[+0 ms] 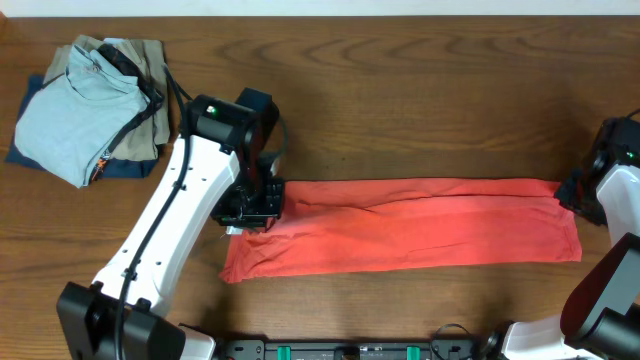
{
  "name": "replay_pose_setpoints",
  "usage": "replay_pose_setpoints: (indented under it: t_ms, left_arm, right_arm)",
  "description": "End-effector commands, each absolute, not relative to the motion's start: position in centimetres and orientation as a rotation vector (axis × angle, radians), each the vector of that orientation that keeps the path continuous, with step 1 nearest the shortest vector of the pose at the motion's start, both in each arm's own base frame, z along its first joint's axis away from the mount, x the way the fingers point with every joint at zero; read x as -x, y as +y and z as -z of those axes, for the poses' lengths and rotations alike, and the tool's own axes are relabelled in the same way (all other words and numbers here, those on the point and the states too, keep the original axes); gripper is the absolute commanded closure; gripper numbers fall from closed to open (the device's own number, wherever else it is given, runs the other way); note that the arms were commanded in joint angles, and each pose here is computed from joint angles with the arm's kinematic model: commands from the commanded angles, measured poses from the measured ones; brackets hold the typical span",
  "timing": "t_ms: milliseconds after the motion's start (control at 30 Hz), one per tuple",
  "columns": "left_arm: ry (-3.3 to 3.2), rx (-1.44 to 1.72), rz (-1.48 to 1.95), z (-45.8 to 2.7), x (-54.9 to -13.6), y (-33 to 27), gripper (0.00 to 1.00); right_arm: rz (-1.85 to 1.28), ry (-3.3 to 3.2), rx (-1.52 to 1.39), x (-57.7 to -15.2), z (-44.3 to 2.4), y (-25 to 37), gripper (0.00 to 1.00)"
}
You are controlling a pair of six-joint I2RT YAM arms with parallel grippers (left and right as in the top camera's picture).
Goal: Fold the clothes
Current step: 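Fold the shirt's top half down over the bottom with both grippers, then grasp the folded strip's left end with the left gripper and lift it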
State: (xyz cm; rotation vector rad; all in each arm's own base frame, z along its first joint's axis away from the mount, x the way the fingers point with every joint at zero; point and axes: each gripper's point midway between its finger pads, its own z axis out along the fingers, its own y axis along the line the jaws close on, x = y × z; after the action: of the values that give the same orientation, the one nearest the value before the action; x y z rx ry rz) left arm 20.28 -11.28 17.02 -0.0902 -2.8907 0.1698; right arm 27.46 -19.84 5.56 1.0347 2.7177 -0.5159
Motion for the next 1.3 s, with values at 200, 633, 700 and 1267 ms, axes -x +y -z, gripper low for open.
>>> replay_pose_setpoints:
  t_ms: [200, 633, 700, 1267]
  left_arm:
    - [-2.924, -0.061, 0.177, -15.5, -20.2, -7.2, 0.94]
    - [-2.951, -0.137, 0.236, -13.9, -20.9, -6.7, 0.94]
    - [-2.957, -0.138, 0.233, -13.8, -21.0, -6.7, 0.94]
    - [-2.916, -0.134, 0.204, -14.0, -20.1, -7.0, 0.94]
  right_arm:
    - [0.422, 2.711, -1.037, -27.6, -4.5, -19.2, 0.53]
    - [0.308, 2.662, -1.019, -28.1, -1.8, -18.1, 0.66]
    - [0.309, 2.665, -1.019, -28.0, -1.6, -18.0, 0.75]
    - [0.596, 2.615, -1.076, -25.0, -5.2, -21.1, 0.99]
